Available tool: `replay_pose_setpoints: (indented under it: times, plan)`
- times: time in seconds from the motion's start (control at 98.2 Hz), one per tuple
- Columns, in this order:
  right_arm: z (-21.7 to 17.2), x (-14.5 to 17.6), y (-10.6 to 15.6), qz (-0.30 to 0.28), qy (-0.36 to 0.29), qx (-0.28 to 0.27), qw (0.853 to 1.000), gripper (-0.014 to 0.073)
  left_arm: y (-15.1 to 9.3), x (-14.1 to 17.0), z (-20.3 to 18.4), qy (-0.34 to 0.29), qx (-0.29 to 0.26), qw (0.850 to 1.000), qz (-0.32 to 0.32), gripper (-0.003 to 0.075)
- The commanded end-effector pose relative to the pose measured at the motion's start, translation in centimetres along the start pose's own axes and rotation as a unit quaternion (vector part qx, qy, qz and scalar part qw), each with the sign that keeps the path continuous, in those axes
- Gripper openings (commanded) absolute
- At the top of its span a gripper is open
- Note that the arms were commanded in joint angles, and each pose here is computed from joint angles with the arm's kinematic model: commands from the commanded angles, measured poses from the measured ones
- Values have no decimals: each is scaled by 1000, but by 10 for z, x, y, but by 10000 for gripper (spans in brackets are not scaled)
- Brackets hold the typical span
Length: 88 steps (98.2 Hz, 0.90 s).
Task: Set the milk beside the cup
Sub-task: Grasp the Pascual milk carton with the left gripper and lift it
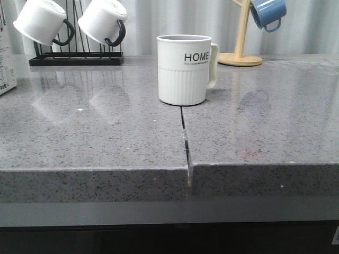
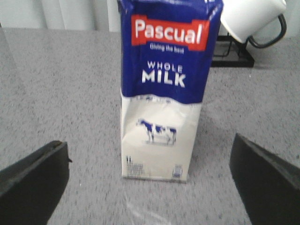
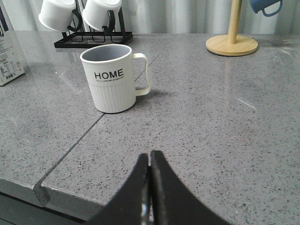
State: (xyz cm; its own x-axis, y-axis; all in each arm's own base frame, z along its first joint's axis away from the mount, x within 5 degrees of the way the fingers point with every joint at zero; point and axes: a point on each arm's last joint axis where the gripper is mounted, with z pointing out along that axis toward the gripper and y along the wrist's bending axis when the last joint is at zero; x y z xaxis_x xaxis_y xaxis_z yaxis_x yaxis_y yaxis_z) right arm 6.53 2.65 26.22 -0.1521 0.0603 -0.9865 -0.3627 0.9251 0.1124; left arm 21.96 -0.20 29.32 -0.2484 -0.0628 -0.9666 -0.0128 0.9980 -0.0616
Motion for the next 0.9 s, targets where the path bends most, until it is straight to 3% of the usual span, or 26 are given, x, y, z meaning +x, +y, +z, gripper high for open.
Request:
replay_pose_setpoints:
  times: [0.0, 0.886]
  plan:
    - [-2, -15, 2, -4, -47, -5, 999, -69, 0, -27, 5, -71, -2, 997, -7, 654]
    - [-2, -15, 2, -4, -47, -5, 999, -69, -10, -44, 82, -86, 8, 996, -3, 651]
